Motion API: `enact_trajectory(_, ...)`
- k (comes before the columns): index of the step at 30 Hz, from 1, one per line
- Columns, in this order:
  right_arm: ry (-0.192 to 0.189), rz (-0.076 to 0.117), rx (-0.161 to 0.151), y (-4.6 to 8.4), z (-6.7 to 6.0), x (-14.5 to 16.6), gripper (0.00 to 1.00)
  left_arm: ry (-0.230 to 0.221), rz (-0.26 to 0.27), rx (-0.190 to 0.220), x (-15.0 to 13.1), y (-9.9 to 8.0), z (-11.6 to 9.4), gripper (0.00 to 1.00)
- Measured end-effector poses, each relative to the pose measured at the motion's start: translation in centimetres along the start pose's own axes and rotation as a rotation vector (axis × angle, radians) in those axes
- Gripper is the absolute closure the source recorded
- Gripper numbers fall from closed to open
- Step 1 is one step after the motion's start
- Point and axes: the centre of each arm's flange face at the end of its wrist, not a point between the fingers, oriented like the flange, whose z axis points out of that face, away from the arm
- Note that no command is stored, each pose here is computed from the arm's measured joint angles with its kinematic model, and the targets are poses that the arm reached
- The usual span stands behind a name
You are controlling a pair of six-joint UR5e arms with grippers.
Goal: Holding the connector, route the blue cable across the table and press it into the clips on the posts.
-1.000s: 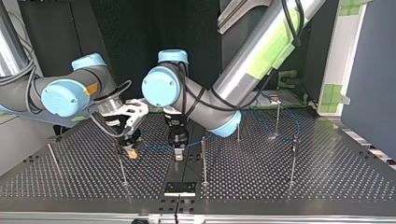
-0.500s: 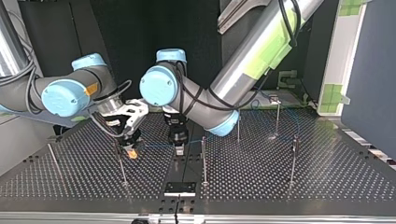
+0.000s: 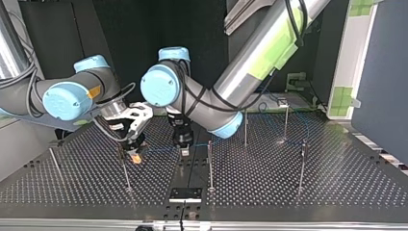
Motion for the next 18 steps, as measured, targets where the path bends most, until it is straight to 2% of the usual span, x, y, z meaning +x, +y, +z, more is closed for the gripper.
enact_trajectory(7,-0.006,0.001,-0.002,0.1,0.0,-0.3,1.00,0.023,0.013,-0.009,2.0,0.1,-0.7,1.00)
enact_trajectory(18,-0.074,0.013,-0.021,0.7,-0.7,-3.9,1.00,0.031,-0.006,0.012,5.3,0.3,-1.1,1.00)
